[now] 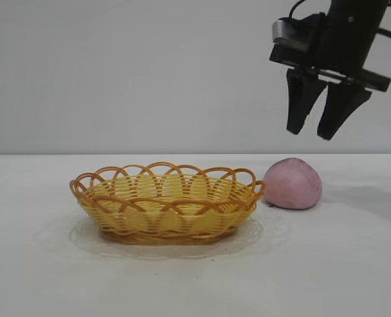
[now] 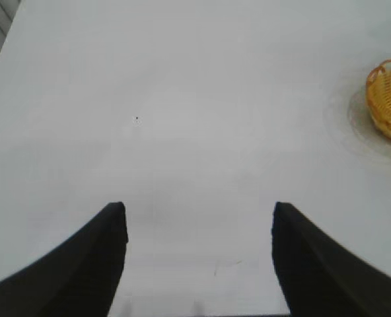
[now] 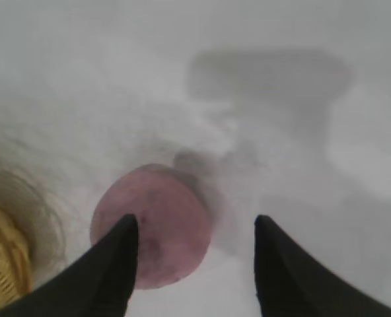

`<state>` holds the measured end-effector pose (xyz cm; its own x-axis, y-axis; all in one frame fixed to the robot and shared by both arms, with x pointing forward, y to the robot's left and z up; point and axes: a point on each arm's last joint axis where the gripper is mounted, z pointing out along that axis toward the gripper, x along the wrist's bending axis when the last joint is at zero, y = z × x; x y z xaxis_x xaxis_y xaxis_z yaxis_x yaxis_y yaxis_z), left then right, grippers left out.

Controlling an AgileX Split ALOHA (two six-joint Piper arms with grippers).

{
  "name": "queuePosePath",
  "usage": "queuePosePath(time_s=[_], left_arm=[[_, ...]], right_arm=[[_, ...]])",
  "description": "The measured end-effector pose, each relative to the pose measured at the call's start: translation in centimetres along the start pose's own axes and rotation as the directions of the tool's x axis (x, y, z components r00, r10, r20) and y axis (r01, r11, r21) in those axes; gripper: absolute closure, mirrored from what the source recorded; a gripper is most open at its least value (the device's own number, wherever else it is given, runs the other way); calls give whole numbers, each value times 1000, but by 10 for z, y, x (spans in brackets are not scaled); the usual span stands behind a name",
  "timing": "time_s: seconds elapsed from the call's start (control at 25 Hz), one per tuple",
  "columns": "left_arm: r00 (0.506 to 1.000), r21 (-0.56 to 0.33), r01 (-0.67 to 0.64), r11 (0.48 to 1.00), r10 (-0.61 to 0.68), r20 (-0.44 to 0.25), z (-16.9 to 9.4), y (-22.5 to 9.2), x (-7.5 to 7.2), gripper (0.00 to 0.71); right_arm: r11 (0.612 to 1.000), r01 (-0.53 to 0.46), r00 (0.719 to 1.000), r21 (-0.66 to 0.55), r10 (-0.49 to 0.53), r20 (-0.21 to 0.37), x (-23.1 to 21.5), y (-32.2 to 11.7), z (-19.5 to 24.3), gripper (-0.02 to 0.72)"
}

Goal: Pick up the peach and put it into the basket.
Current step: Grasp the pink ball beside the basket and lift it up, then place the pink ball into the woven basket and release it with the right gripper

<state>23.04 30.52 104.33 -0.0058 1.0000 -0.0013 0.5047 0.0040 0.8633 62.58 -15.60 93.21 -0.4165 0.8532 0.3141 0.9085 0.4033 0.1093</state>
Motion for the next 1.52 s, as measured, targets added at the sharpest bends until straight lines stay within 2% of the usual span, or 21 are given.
queuePosePath(time_s=[0.12,0.2,0.36,0.52,0.68,0.76,1.04,1.24,1.52], left_arm=[[1000,0,0,1000,0,0,0,0,0,296],[1000,0,0,1000,0,0,0,0,0,296],[1000,0,0,1000,0,0,0,0,0,296],[1000,0,-2,1000,2,0,0,0,0,296],[1000,0,-2,1000,2,0,0,0,0,296],[1000,0,-2,1000,2,0,0,0,0,296],[1000,0,-2,1000,2,0,0,0,0,296],[1000,0,-2,1000,2,0,0,0,0,296],[1000,0,-2,1000,2,0,0,0,0,296]], right_arm=[[998,39,999,42,-39,7,10,0,15,364],[996,65,997,68,-67,30,14,-1,26,547],[996,79,994,45,-82,73,17,1,19,703],[990,139,987,-27,-136,88,34,1,-15,703],[959,247,969,-141,-245,32,75,-4,-55,703],[943,294,955,-152,-297,4,95,-7,-58,703],[912,402,913,-76,-406,-41,144,-13,-16,703],[925,381,923,9,-379,-72,145,-13,22,703],[941,335,938,38,-330,-107,143,-13,40,703]])
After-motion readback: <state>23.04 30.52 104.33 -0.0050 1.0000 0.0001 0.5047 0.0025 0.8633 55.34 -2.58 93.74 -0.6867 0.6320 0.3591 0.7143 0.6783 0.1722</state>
